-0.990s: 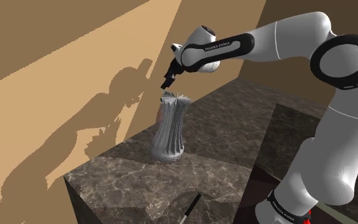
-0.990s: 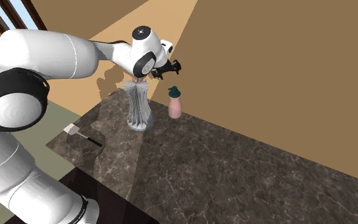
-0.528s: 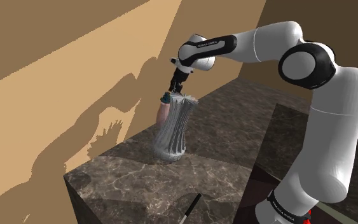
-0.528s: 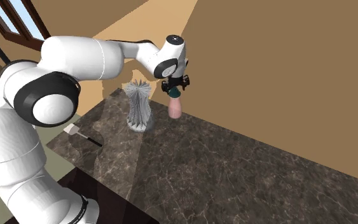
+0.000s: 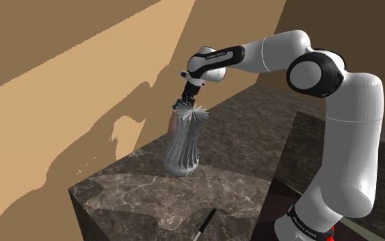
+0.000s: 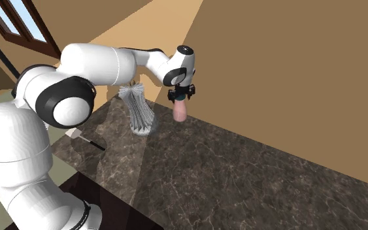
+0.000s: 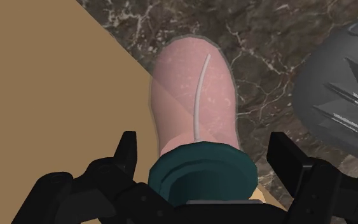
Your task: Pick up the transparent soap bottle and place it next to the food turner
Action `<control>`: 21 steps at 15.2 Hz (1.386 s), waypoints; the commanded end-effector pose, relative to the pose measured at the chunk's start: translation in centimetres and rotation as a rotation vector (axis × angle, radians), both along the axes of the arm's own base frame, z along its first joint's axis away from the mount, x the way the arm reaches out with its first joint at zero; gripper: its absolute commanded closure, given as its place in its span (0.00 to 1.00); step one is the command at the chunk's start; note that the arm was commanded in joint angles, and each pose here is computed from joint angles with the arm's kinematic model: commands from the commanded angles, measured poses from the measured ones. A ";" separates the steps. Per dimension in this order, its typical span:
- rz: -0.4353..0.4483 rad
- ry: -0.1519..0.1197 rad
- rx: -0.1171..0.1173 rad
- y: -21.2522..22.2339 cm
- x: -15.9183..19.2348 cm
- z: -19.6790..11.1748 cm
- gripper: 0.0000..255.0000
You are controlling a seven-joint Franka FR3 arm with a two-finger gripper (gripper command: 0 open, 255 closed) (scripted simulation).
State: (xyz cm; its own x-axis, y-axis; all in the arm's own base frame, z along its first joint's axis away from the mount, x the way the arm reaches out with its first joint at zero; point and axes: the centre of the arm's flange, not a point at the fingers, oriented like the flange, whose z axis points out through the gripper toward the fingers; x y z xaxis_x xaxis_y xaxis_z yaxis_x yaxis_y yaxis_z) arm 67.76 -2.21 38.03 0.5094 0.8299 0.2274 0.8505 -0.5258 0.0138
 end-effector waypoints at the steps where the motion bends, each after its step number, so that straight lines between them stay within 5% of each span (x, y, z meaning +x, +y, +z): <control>1: 0.000 0.000 0.000 0.1 0.0 -0.7 0.00; 8: 0.000 0.000 0.000 0.1 0.0 -0.7 0.00; 9: 0.000 0.000 0.000 0.1 0.0 -0.7 1.00; 21: 0.000 0.000 0.000 0.1 0.0 0.8 1.00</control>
State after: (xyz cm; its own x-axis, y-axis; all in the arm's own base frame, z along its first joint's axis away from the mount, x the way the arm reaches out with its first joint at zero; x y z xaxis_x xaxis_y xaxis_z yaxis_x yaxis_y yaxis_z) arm 67.79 -2.12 38.44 0.5095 0.8300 0.2269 0.8505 -0.5258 0.0135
